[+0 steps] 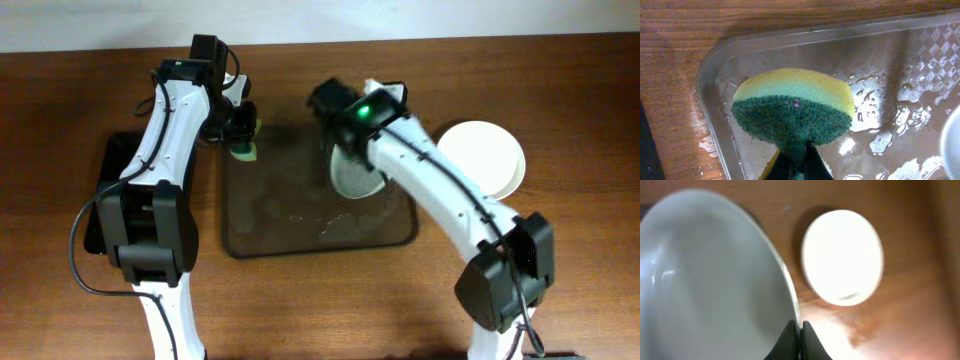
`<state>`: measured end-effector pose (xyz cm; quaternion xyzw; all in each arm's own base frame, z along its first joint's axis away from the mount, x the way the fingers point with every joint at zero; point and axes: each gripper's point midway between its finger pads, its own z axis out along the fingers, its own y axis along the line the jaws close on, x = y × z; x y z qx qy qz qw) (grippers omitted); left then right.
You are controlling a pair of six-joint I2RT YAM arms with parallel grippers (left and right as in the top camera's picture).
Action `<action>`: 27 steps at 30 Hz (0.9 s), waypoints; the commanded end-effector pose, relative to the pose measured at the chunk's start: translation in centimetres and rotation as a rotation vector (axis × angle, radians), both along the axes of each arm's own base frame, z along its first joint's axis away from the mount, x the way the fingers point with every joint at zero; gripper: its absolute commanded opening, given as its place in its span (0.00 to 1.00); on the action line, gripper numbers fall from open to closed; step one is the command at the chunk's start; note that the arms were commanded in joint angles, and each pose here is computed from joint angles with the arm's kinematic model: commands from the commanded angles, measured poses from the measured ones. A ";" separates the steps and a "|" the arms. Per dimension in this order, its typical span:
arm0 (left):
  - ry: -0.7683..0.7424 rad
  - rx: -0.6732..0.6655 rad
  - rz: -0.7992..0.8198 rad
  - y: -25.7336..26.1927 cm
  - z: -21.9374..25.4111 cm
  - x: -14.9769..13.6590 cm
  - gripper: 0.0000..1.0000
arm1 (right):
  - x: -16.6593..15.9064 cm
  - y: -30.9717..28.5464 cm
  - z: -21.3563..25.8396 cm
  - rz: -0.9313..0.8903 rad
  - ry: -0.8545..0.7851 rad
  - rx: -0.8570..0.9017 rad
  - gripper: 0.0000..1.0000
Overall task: Clean dirty plates on tray and stack at the side
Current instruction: 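Lift the last plate with the right gripper and stack it on the pile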
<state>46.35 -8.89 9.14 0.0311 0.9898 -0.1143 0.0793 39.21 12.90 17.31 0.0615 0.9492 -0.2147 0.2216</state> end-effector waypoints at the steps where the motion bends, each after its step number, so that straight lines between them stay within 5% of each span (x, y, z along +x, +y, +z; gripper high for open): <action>1: -0.016 -0.001 0.009 0.1 0.5 0.3 0.01 | 0.7 0.8 -1.4 0.119 0.166 0.337 0.04; 4: -0.016 -0.001 0.009 0.1 0.5 0.3 0.01 | 3.4 -8.1 -1.5 -0.097 0.129 0.515 0.04; 9: -0.016 -0.001 0.009 0.1 0.5 0.3 0.01 | 2.7 -22.9 -1.7 -0.433 0.038 0.526 0.04; 15: -0.016 -0.001 0.009 0.1 0.5 0.3 0.01 | -1.1 -27.2 -7.5 -0.552 0.126 0.462 0.04; 16: -0.016 -0.001 0.009 0.1 0.5 0.3 0.01 | -1.5 -27.1 -8.9 -0.555 0.138 0.463 0.13; 17: -0.016 -0.001 0.009 0.1 0.5 0.3 0.01 | -2.0 -26.9 -9.9 -0.558 0.157 0.464 0.36; 18: -0.016 0.000 0.009 0.1 0.5 0.3 0.01 | -2.3 -26.8 -9.9 -0.561 0.169 0.465 0.75; 19: -0.025 0.016 0.019 0.5 0.6 0.6 0.01 | -2.3 -26.8 -9.4 -0.559 0.162 0.465 0.87; 20: -0.038 0.056 0.064 1.5 1.7 0.8 0.01 | -2.0 -26.3 -7.5 -0.544 0.133 0.491 0.95; 23: -0.111 0.292 0.302 9.4 9.9 -1.0 0.01 | -0.6 -22.8 0.0 -0.345 -0.019 0.554 0.98; 27: -0.008 0.318 0.495 17.1 12.1 -6.3 0.01 | -0.3 -16.2 3.8 -0.155 -0.071 0.551 0.98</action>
